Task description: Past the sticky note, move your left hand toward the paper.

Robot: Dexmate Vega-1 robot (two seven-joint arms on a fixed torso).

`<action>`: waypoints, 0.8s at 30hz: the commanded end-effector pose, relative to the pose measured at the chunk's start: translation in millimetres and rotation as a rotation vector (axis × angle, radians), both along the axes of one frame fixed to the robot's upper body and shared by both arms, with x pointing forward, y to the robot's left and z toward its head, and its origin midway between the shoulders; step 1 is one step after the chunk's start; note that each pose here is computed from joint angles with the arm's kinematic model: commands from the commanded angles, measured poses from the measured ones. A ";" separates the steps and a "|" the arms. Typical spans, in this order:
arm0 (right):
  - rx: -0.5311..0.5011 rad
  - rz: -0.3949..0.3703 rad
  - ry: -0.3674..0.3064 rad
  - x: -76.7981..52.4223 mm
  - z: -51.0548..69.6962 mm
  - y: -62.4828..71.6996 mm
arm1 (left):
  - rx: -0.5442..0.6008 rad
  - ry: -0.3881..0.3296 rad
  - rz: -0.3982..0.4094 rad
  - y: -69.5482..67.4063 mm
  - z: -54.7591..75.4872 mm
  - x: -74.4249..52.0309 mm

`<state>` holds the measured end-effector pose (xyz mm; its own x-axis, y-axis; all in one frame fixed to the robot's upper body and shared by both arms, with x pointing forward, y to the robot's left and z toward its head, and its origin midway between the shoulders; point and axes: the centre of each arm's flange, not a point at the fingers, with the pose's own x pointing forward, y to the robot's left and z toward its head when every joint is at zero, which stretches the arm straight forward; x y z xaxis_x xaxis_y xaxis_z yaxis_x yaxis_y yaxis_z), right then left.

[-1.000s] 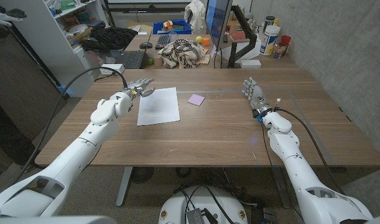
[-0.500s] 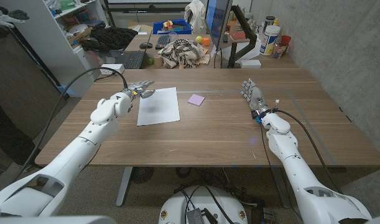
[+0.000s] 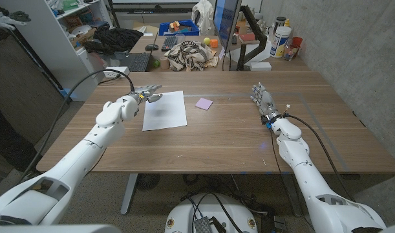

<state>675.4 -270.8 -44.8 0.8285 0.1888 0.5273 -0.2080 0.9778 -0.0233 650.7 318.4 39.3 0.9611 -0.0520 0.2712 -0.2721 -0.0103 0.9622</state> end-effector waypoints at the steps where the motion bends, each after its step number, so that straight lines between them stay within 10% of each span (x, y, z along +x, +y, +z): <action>1: -0.042 -0.002 -0.039 -7.6 6.1 2.5 | 0.012 0.020 0.005 0.0 -3.2 0.8; 24: -0.046 -0.003 -0.047 -9.3 8.7 8.4 | 0.030 0.067 0.020 3.4 -6.6 3.5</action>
<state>666.4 -264.8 -35.7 0.8034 0.2115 0.5567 -0.2058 0.9758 -0.0737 651.9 319.3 34.9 0.9727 -0.0470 0.2274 -0.2291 -0.0335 0.9728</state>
